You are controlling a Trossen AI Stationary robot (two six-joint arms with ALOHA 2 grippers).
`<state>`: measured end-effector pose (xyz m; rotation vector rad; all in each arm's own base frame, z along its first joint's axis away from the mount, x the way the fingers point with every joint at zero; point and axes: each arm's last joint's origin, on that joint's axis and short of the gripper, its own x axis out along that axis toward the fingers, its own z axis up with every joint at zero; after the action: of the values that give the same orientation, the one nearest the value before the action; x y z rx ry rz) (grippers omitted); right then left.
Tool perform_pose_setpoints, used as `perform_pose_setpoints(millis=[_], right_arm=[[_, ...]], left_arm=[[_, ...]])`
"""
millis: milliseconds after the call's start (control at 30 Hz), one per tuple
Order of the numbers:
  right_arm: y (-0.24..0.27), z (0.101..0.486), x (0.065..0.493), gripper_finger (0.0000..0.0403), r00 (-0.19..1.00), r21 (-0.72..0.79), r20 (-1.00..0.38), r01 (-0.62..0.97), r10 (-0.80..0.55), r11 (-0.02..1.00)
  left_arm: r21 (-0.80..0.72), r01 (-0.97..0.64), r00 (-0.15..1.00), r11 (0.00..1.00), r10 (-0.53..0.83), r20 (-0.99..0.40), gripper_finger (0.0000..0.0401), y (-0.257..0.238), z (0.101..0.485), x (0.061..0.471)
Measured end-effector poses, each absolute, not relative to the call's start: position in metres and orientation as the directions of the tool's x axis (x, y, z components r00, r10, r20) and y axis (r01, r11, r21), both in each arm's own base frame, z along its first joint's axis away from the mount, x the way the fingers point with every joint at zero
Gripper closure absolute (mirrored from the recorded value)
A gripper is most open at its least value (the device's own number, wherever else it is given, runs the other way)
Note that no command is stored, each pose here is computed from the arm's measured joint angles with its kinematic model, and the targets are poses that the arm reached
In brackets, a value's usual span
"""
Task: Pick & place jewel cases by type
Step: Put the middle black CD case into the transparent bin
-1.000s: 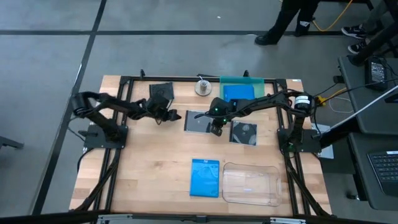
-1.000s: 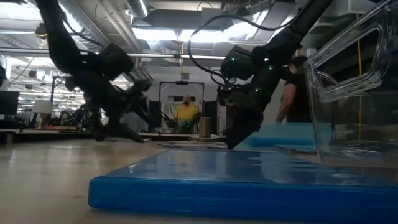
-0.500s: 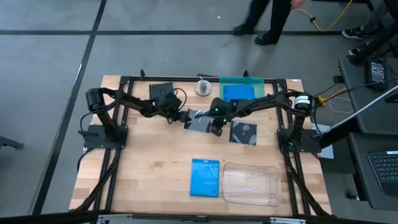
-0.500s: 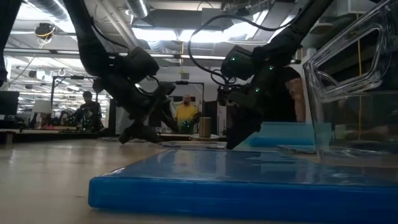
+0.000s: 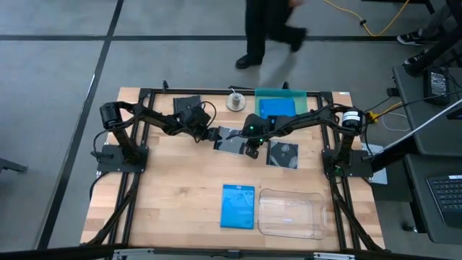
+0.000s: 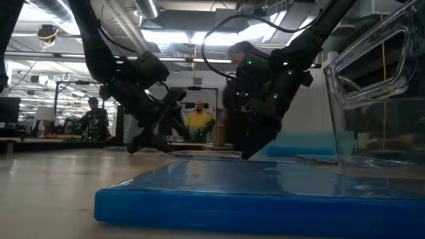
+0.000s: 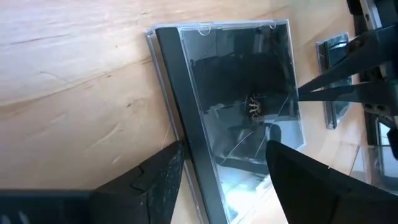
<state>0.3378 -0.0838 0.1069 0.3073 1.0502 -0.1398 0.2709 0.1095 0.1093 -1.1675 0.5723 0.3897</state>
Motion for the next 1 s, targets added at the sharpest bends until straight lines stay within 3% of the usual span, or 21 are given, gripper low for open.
perform_pose_setpoints(millis=[333,1000], right_arm=[[-0.084,0.107,0.338,0.0395,0.497,0.168,-0.868,0.244,0.025,0.955],[-0.084,0.107,0.339,0.0395,0.5,0.162,-0.866,0.241,0.02,0.957]], left_arm=[[-0.752,-0.493,0.844,0.438,0.031,-0.536,0.0194,0.108,0.152,0.266],[-0.774,-0.473,0.859,0.421,0.024,-0.511,0.0196,0.109,0.164,0.27]])
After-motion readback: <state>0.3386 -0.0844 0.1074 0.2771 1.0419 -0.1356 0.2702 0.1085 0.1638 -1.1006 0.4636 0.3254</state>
